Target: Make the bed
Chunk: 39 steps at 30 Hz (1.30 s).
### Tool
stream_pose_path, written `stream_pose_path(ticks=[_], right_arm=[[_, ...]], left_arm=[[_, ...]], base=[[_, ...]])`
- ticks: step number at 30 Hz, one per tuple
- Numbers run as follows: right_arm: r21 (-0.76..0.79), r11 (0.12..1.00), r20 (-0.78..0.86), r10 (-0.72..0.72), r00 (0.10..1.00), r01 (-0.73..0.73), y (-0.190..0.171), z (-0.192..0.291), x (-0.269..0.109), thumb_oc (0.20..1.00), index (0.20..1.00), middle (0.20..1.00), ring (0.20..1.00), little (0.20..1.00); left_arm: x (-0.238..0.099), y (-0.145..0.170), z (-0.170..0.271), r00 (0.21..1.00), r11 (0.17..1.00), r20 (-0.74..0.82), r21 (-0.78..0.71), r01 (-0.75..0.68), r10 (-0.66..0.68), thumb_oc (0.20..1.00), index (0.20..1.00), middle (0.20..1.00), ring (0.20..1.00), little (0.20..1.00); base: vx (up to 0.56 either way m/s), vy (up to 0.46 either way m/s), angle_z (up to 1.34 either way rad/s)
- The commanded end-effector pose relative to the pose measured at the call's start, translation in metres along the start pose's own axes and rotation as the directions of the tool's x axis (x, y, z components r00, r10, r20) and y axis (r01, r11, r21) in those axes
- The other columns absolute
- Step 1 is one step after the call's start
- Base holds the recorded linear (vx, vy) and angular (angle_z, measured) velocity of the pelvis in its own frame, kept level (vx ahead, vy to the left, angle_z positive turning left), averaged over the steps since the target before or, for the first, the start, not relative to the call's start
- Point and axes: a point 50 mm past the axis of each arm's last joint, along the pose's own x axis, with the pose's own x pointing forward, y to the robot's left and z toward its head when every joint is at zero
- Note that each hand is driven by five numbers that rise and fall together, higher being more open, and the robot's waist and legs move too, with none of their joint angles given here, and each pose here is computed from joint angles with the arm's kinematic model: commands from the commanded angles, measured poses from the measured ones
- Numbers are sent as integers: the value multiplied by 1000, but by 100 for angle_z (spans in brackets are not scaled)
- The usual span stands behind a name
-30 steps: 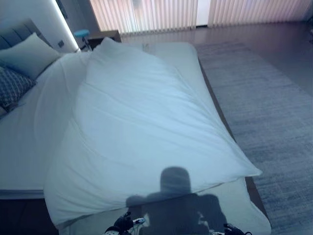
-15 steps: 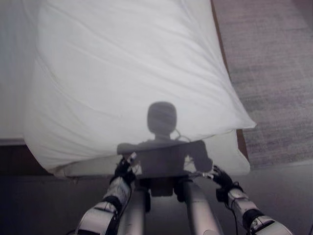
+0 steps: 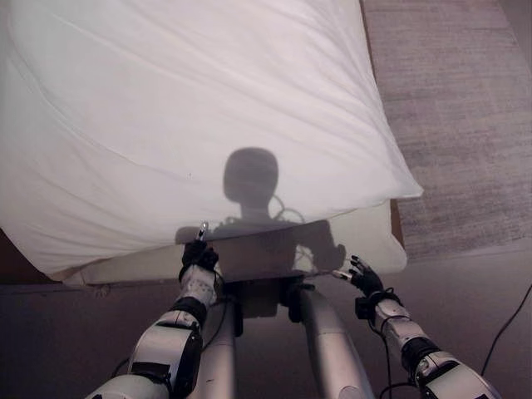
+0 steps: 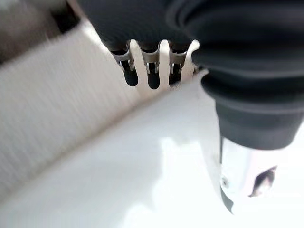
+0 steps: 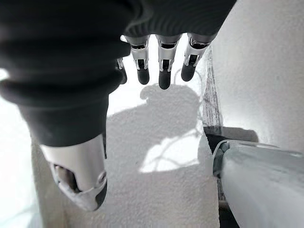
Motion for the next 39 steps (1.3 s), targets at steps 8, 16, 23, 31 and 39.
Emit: stream_pose_path(ticks=[8, 16, 23, 31, 39], right_arm=[[-11, 1000, 50, 26, 998, -25, -2, 2, -5, 1000, 1000, 1000, 1000, 1000], [-6, 999, 40, 43, 998, -43, 2, -4, -8, 1000, 1000, 1000, 1000, 1000], [223, 966, 65, 116, 991, -128, 20, -4, -12, 1000, 1000, 1000, 1000, 1000], [474, 818, 99, 320, 942, -328, 68, 6, -14, 1000, 1000, 1000, 1000, 1000], [653, 624, 156, 444, 883, -429, 111, 27, -12, 1000, 1000, 1000, 1000, 1000]], left_arm=[[6, -38, 33, 992, 996, 111, -62, 67, -60, 671, 671, 671, 671, 671], [0, -63, 35, 982, 983, 150, -126, 136, -116, 200, 200, 200, 200, 200], [-19, -88, 10, 955, 938, 139, -193, 287, -263, 200, 200, 200, 200, 200], [-61, -107, -22, 851, 799, 85, -306, 517, -518, 200, 200, 200, 200, 200], [-102, -129, -31, 693, 623, 67, -382, 682, -718, 200, 200, 200, 200, 200]], base=[[0, 0, 0], [9, -9, 0], [-2, -29, 6], [-20, -27, 15], [-5, -19, 18]])
